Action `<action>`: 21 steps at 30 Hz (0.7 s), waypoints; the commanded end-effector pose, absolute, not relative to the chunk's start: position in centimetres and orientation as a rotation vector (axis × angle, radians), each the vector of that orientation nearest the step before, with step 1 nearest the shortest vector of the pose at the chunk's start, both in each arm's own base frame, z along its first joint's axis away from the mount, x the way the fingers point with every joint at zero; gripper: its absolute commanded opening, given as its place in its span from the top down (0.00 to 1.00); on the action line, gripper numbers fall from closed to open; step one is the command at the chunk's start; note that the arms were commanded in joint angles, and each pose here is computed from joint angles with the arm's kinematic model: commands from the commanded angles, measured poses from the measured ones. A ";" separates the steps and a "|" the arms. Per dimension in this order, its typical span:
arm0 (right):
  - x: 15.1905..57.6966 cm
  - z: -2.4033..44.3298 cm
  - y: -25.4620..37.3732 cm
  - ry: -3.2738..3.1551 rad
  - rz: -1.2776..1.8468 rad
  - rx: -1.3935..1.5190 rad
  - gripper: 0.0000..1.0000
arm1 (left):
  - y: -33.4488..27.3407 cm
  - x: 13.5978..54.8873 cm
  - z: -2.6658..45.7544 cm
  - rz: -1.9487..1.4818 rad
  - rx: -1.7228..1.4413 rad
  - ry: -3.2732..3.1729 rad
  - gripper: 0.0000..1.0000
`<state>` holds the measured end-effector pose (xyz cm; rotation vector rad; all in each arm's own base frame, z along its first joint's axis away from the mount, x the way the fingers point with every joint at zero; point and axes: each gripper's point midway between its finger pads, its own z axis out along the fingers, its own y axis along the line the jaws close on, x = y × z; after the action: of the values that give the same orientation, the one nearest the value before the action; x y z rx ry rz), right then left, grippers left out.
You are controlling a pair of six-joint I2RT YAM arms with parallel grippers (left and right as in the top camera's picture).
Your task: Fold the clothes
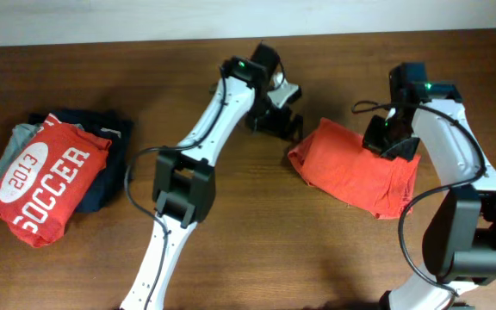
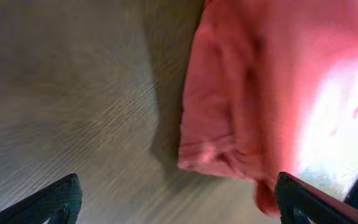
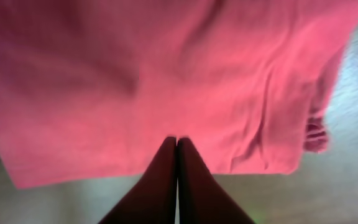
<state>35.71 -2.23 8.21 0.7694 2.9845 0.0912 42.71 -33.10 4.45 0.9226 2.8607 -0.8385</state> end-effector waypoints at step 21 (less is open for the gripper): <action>32.2 -0.3 -2.5 3.044 0.210 0.969 0.96 | -38.2 39.6 2.9 -0.994 1.089 2.788 0.02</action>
<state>33.08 -2.80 0.81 0.9330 3.0183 0.1954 41.22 -36.68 3.41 1.0179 2.7982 -0.9383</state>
